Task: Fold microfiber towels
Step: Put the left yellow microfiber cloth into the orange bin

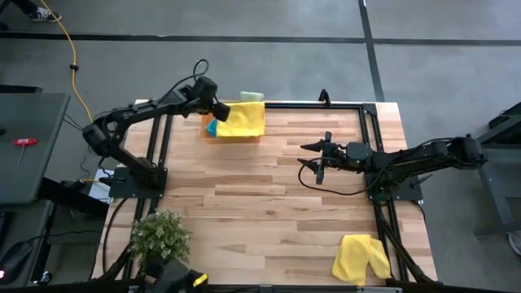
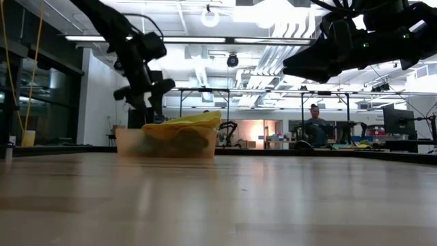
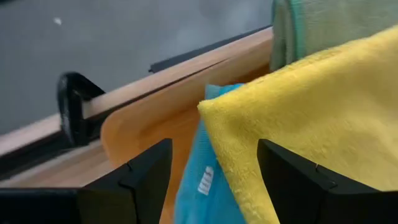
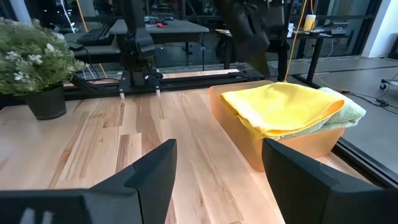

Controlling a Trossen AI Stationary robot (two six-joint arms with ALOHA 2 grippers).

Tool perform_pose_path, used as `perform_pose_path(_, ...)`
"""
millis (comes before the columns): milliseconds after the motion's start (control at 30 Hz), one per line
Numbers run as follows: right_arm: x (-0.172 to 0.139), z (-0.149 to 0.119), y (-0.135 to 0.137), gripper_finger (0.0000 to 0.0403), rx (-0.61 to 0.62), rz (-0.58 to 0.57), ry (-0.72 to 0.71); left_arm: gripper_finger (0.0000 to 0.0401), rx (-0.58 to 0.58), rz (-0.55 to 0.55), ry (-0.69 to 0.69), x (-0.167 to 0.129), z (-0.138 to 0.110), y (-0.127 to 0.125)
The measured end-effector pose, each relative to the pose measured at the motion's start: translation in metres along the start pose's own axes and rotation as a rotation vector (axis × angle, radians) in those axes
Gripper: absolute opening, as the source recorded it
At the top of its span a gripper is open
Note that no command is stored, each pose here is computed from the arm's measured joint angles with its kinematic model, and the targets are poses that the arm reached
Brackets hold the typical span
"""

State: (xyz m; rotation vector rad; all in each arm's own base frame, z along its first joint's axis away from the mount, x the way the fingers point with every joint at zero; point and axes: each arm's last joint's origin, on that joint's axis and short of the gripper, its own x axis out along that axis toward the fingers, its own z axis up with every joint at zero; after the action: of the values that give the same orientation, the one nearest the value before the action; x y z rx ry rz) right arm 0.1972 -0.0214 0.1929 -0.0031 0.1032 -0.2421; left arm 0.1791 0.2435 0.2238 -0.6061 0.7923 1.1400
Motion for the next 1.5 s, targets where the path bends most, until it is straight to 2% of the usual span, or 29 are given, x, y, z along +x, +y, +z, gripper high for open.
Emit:
perform_pose_path(200,0.000,0.000,0.000,0.0228,0.001,-0.008,-0.004,0.0227,-0.055,-0.034,0.027,0.016,0.006,0.001)
perform_pose_path(500,0.000,0.000,0.000,0.0228,0.001,-0.008,-0.004,0.0227,-0.157,-0.194,0.086,0.030,0.010,0.009)
perform_pose_path(800,0.000,0.000,0.000,0.0228,0.001,-0.009,-0.004,0.0227,-0.179,-0.187,0.099,0.031,0.010,0.014)
perform_pose_path(1033,0.000,0.000,0.000,0.0228,0.001,-0.009,-0.004,0.0225,-0.180,-0.219,0.166,0.039,0.004,0.013)
perform_pose_path(1300,0.000,0.000,0.000,0.0228,0.000,-0.009,-0.004,0.0201,-0.179,-0.224,0.154,0.041,0.005,0.012)
perform_pose_path(1500,0.000,0.000,0.000,0.0228,0.000,-0.009,-0.004,0.0157,-0.178,-0.224,0.154,0.040,0.005,0.012)
